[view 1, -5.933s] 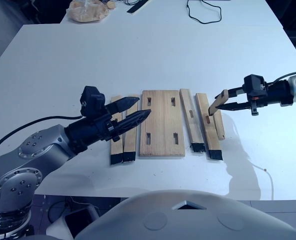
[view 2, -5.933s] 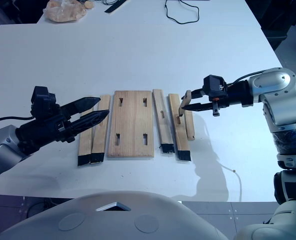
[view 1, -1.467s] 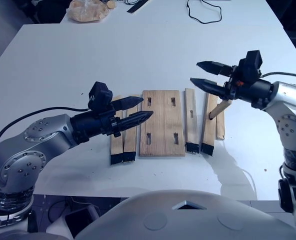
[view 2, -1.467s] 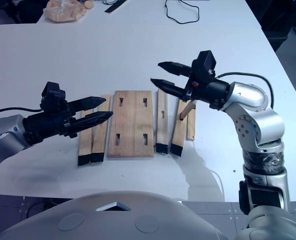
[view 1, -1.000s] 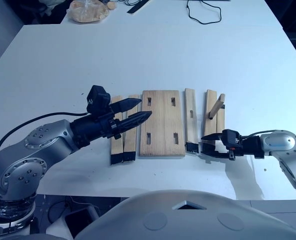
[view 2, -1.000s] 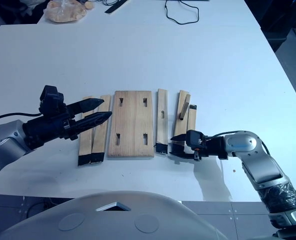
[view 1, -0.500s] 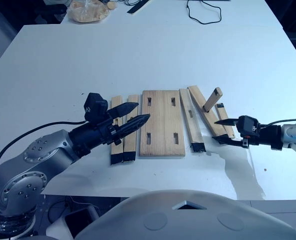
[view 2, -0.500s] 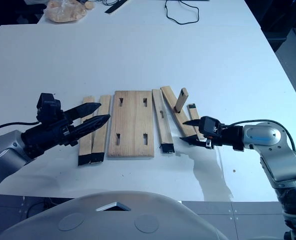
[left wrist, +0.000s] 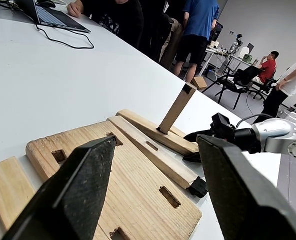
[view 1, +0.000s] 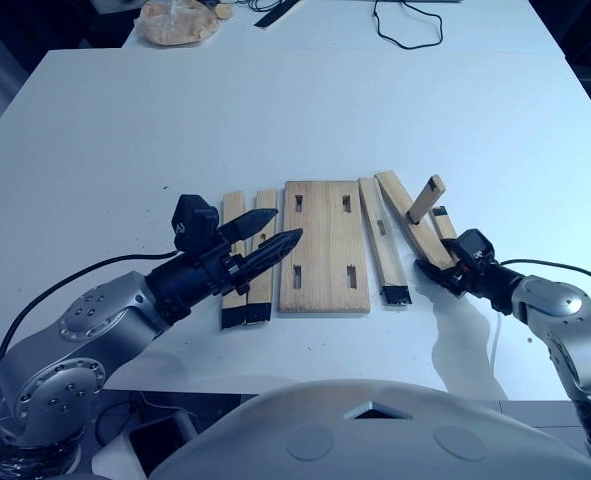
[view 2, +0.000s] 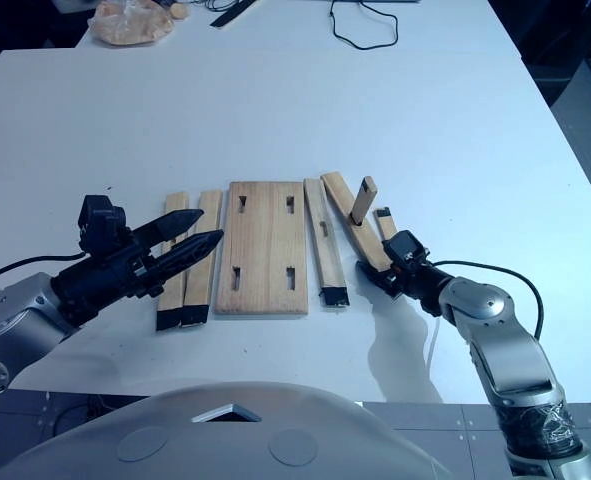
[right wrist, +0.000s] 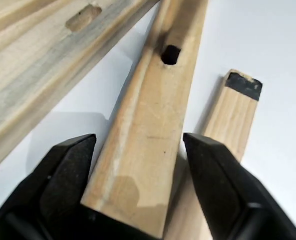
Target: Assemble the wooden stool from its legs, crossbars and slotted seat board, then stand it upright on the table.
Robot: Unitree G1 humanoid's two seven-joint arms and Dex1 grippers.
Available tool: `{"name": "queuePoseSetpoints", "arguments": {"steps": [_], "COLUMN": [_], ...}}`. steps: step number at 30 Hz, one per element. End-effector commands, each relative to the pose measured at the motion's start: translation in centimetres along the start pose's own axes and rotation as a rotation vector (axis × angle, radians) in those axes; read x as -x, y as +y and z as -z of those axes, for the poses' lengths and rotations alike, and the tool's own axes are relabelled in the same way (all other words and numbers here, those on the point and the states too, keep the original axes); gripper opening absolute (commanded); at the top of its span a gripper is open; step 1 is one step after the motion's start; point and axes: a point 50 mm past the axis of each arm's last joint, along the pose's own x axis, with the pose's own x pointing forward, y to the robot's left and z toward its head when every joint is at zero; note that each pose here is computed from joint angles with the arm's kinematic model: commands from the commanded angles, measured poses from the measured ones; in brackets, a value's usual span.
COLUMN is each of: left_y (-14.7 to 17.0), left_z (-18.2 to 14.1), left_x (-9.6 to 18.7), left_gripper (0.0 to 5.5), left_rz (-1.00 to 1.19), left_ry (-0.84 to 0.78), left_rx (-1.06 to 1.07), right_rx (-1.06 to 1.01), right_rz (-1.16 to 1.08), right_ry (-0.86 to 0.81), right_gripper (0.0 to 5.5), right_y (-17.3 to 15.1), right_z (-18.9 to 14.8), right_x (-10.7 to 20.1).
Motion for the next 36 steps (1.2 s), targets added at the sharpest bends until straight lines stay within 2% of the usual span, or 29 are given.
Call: {"name": "queuePoseSetpoints", "arguments": {"steps": [1,12,15,17,21,24,27,29,32,36], "left_y": [0.1,0.7,1.0,1.3,1.3,0.9,0.2,-0.4,-1.2,-1.7], "left_z": [-0.3,-0.4,-0.6,-0.9,-1.7,-2.6,-4.2,-5.5,-5.7,-6.4], "left_x": [0.0,0.2,0.3,0.3,0.1,-0.3,-1.1,-1.5,-1.7,-2.1], "left_gripper": [2.97,2.97,2.97,2.97,2.97,2.97,3.43,3.47,3.47,3.47], "left_rz": [0.003,-0.035,-0.056,-0.065,-0.049,0.009,0.115,0.199,0.298,0.374], "left_ry": [0.006,0.011,0.008,0.012,0.008,-0.020,-0.091,-0.140,-0.127,-0.175], "left_rx": [-0.018,-0.029,-0.041,-0.061,-0.083,-0.087,-0.069,-0.054,-0.044,-0.002], "right_rx": [-0.056,-0.169,-0.223,-0.252,-0.229,-0.206,-0.205,-0.225,-0.256,-0.278], "right_rz": [-0.002,0.033,0.059,0.026,-0.264,-0.536,-0.740,-0.830,-0.930,-0.984], "right_ry": [0.046,0.001,-0.094,-0.238,-0.500,-0.604,-0.607,-0.609,-0.613,-0.603], "right_gripper": [3.20,2.11,2.11,2.11,2.07,2.07,2.07,2.07,2.06,2.06], "right_y": [1.0,0.8,0.2,0.0,1.6,2.6,2.9,2.9,2.8,2.6], "right_z": [1.2,0.6,-1.0,-3.5,-9.0,-12.2,-13.3,-13.7,-14.3,-14.7], "right_x": [-0.2,-0.6,-0.7,-0.5,1.2,3.1,4.3,4.8,5.3,5.2]}}
